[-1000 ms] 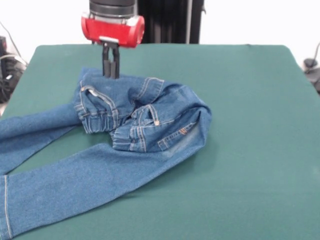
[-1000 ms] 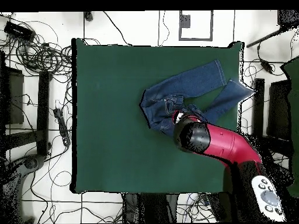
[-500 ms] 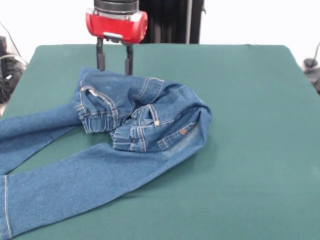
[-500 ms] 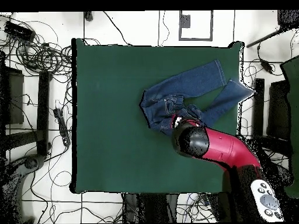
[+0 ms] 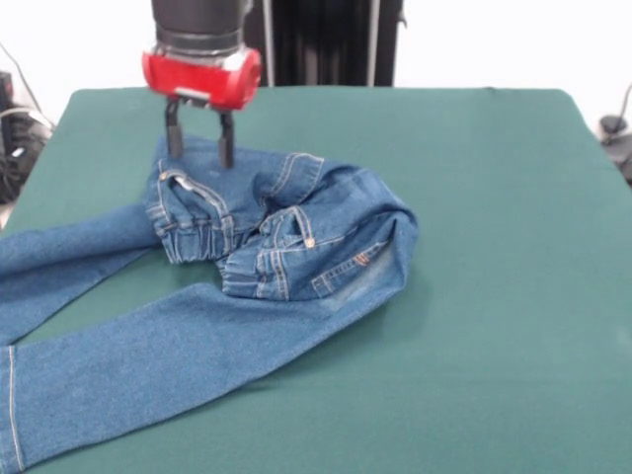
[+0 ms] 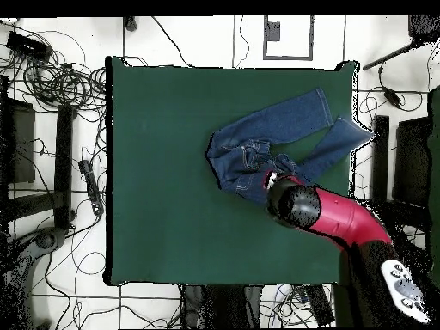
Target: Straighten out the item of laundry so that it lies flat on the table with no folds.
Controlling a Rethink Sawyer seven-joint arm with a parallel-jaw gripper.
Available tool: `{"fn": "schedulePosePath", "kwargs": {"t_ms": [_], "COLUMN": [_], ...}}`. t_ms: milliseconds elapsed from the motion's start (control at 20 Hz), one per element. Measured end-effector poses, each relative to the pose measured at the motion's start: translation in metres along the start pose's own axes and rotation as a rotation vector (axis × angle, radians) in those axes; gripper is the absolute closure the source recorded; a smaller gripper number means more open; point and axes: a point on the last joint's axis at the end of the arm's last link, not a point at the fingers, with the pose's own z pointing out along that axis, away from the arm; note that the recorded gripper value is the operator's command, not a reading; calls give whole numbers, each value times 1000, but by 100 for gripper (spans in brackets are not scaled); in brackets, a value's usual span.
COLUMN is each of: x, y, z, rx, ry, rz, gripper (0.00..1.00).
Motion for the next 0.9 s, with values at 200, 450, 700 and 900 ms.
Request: {"fn": "schedulePosePath", "kwargs": {"t_ms": [200, 450, 700, 900], "x": [-10, -13, -8, -6], "y": [-17, -26, -30, -32], "z": [25, 53, 70, 74], "rx": [0, -2, -5, -6], "ry": [7, 25, 46, 52], "rz": [30, 48, 57, 60], "gripper": [0, 0, 0, 0]}}
